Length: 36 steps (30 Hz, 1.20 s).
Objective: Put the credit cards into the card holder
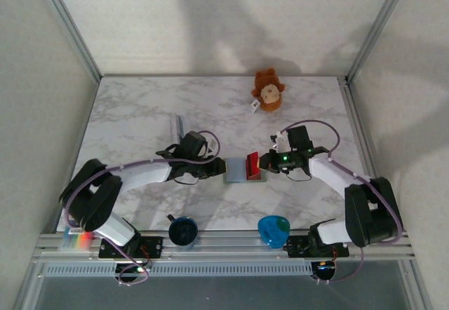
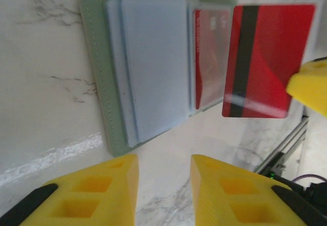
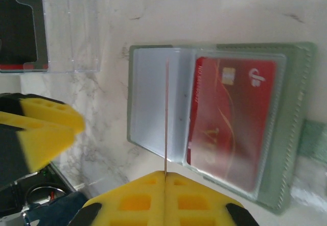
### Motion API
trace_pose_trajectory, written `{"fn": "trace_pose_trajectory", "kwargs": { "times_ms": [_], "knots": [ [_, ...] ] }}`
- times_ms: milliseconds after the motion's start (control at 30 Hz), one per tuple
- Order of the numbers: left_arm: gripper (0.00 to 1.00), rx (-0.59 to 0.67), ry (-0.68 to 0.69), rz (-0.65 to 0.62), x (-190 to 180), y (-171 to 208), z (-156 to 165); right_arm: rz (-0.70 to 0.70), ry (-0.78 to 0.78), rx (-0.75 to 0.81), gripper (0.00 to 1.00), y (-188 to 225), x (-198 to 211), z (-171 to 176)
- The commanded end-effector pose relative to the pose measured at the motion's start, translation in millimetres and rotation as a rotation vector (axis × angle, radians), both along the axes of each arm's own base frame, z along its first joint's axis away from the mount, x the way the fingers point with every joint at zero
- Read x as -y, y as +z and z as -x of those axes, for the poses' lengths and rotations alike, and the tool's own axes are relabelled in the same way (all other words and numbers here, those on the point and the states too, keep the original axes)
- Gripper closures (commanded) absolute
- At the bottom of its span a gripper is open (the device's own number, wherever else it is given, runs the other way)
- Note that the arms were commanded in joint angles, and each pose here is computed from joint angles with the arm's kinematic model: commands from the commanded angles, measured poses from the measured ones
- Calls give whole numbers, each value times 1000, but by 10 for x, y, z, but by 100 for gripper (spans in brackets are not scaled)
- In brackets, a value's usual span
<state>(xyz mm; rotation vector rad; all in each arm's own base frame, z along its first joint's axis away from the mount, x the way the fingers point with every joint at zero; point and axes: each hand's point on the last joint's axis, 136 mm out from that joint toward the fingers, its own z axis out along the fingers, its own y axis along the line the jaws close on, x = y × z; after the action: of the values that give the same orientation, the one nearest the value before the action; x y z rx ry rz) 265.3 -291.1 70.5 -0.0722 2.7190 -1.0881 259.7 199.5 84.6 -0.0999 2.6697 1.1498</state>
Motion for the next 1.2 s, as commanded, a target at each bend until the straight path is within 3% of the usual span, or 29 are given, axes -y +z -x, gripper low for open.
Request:
{"fn": "trace_pose_trajectory", "kwargs": {
  "times_ms": [0,333,700,1167],
  "knots": [
    [71,41,27,-22,91,26,-208,-78,41,13,100,-1,-106,-34],
    [74,-7,43,-113,102,-405,-272,-105,64,-86,100,-300,-56,65],
    [88,-15,64,-237,-3,-628,-383,-145,79,-89,100,-316,-98,59],
    [88,-19,57,-263,-51,-668,-353,-118,5,-123,100,-523,-34,-22]
  ]
}}
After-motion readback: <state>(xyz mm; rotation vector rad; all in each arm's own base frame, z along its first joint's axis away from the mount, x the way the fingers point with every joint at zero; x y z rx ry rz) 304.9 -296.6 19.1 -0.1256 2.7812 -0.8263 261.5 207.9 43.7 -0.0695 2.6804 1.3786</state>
